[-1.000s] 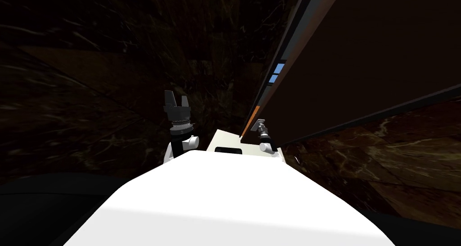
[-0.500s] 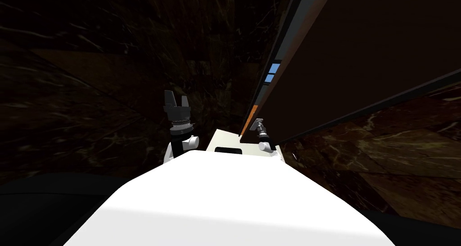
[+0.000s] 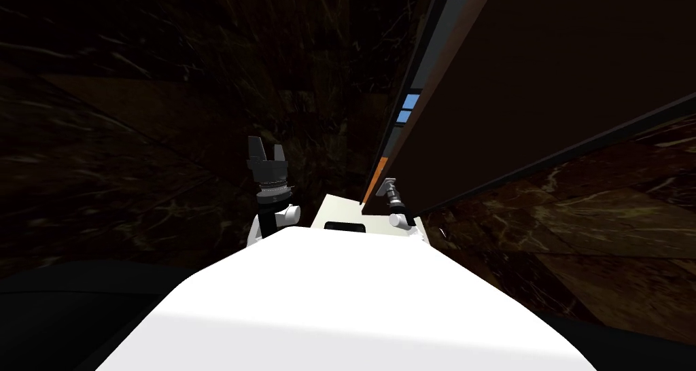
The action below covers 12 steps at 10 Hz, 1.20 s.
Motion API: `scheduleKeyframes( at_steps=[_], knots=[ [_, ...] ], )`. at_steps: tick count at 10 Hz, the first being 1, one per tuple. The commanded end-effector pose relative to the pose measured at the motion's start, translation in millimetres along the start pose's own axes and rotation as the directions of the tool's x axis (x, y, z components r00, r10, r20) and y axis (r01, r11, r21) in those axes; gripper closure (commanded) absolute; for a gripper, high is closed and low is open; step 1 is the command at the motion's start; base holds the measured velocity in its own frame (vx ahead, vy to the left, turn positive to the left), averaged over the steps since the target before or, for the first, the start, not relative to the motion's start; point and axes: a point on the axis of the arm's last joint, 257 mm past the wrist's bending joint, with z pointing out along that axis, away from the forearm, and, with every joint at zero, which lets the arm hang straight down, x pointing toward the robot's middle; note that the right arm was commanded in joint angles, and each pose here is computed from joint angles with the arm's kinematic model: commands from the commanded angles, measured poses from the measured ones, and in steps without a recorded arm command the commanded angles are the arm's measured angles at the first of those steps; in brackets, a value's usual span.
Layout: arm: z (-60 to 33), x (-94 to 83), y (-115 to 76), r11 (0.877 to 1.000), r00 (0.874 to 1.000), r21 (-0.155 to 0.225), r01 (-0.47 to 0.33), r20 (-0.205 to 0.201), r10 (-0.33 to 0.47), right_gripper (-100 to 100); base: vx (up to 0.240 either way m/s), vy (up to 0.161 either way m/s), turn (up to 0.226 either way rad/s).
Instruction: Pull the door open
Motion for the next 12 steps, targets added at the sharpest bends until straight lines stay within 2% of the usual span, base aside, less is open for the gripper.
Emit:
scheduleKeyframes(
  at_steps=[1,3,4,6,7,9,10,11,12],
  knots=[
    [-0.5,14.2,8.0,0.999,0.999,-0.011,-0.039,-0.023,0.038,100,-0.015,0.001,-0.025],
    [1.6,19.0,15.0,0.993,0.993,-0.02,-0.113,-0.033,0.113,100,-0.034,0.002,-0.037],
    [1.6,19.0,15.0,0.993,0.992,-0.02,-0.119,-0.033,0.118,100,-0.027,0.001,-0.009],
    [3.6,23.9,22.2,0.981,0.98,-0.028,-0.193,-0.044,0.192,100,-0.032,-0.006,-0.037],
    [3.6,23.9,22.2,0.979,0.979,-0.028,-0.2,-0.044,0.199,100,-0.022,-0.007,-0.023],
    [5.5,29.1,30.0,0.961,0.96,-0.035,-0.276,-0.058,0.273,100,-0.032,-0.001,-0.04],
    [5.5,29.1,30.0,0.957,0.957,-0.034,-0.288,-0.059,0.285,100,-0.027,-0.001,0.006],
    [6.5,31.7,33.8,0.944,0.944,-0.037,-0.327,-0.066,0.324,100,-0.027,0.001,-0.018],
    [6.5,31.7,33.8,0.943,0.943,-0.036,-0.33,-0.066,0.327,100,-0.025,0.012,0.012]
  ],
)
